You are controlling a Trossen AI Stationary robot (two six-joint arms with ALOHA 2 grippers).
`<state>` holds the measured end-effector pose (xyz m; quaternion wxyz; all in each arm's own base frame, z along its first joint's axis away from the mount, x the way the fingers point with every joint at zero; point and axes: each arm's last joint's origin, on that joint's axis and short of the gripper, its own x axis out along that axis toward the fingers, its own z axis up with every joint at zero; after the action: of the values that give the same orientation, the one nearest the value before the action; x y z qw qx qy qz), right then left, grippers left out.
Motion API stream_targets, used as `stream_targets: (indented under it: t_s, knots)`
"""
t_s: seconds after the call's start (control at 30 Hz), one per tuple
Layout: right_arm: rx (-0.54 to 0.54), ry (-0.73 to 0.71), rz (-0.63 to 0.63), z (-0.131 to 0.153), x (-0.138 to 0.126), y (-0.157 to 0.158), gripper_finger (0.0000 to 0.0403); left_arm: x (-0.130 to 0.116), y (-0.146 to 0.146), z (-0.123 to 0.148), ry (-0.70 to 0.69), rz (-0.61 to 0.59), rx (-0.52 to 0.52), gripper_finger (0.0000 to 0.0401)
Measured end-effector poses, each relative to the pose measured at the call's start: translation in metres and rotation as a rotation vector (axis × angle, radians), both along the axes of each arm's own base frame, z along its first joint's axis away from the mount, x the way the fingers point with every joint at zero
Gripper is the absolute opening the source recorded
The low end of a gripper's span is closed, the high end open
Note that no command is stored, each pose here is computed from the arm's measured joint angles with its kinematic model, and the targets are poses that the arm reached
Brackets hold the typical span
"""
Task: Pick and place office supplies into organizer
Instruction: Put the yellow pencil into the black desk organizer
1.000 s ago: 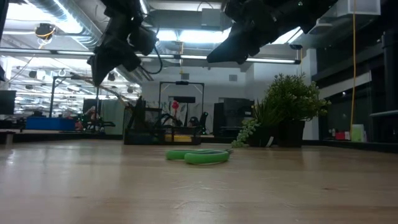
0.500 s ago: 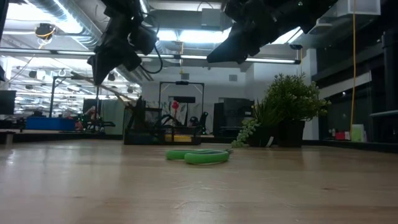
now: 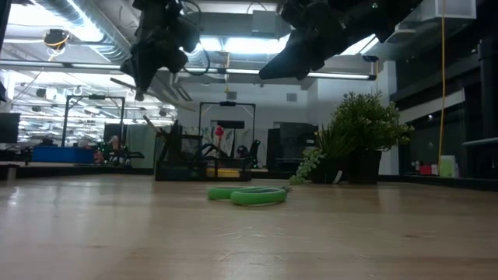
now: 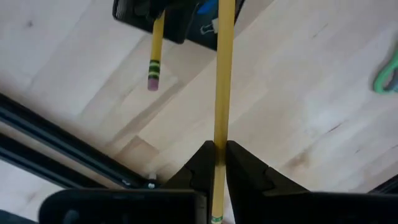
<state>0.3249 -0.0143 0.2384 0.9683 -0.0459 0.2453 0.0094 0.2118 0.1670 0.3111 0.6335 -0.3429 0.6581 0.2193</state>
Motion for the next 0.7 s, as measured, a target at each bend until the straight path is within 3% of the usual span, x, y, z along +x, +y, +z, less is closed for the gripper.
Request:
stream_targets:
  t_s: [0.2,0.37,0.6,0.7]
  knots:
    - [0.001,-0.001,-0.003,0.000,0.000,-0.001,0.0026,0.004,-0.004,0.005,-0.015,-0.079,0.027,0.0026]
    - [-0.001,-0.023,-0.002,0.002,0.001,-0.001,0.0026,0.009,-0.017,0.009,-0.061,-0.272,0.034,0.0026]
    - [-0.006,-0.242,-0.005,0.020,0.010,-0.002,0.0026,0.001,-0.029,0.024,-0.120,-0.395,0.091,0.0026]
    - [-0.005,-0.311,-0.007,0.021,0.016,-0.002,0.0026,-0.001,-0.032,0.034,-0.213,-0.437,0.172,0.0026]
